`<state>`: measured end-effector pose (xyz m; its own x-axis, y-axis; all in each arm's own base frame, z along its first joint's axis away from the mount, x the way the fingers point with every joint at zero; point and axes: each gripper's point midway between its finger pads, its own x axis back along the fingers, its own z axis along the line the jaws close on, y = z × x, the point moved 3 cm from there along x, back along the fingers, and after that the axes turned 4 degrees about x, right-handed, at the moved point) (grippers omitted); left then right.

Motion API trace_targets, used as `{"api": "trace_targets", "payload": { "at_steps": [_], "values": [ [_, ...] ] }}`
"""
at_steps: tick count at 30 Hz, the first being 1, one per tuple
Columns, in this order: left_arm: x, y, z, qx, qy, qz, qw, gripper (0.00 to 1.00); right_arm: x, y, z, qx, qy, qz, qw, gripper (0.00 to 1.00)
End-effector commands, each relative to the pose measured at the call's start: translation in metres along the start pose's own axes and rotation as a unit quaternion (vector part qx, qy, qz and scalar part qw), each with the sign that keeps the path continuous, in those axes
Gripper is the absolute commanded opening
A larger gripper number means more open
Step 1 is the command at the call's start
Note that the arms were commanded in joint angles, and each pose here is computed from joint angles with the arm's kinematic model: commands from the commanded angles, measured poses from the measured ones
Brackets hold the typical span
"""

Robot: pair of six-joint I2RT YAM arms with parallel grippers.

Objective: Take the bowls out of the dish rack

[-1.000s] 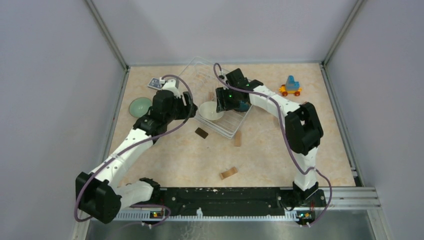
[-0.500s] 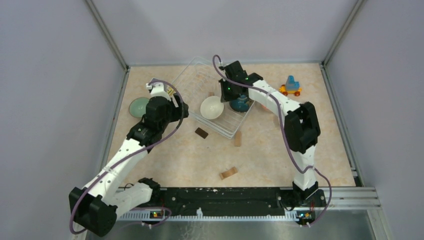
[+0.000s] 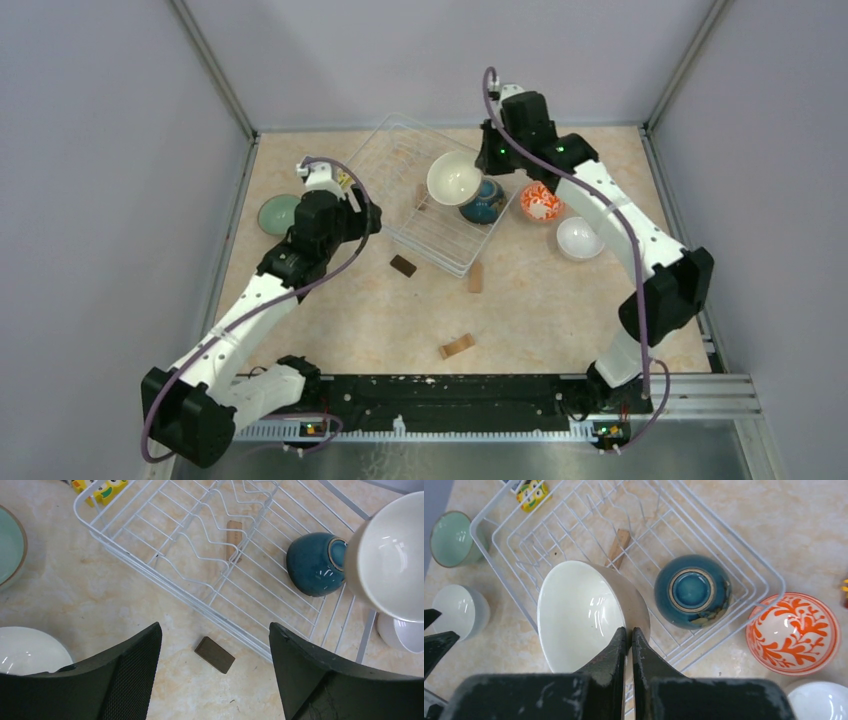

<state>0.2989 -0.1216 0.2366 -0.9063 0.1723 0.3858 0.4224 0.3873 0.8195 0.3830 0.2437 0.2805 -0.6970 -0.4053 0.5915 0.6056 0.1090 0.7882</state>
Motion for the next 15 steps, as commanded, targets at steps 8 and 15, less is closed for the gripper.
{"api": "trace_targets", "payload": {
  "at_steps": [8, 15],
  "values": [
    [-0.012, -0.012, -0.037, -0.013, -0.114, 0.051, 0.992, 0.82, 0.021, 0.021, -0.010, -0.034, 0.027, -0.063, 0.997, 0.00],
    [-0.010, -0.009, -0.035, -0.018, -0.108, 0.047, 0.993, 0.82, -0.032, -0.007, 0.005, -0.059, 0.084, -0.009, 0.995, 0.00]
  ]
}}
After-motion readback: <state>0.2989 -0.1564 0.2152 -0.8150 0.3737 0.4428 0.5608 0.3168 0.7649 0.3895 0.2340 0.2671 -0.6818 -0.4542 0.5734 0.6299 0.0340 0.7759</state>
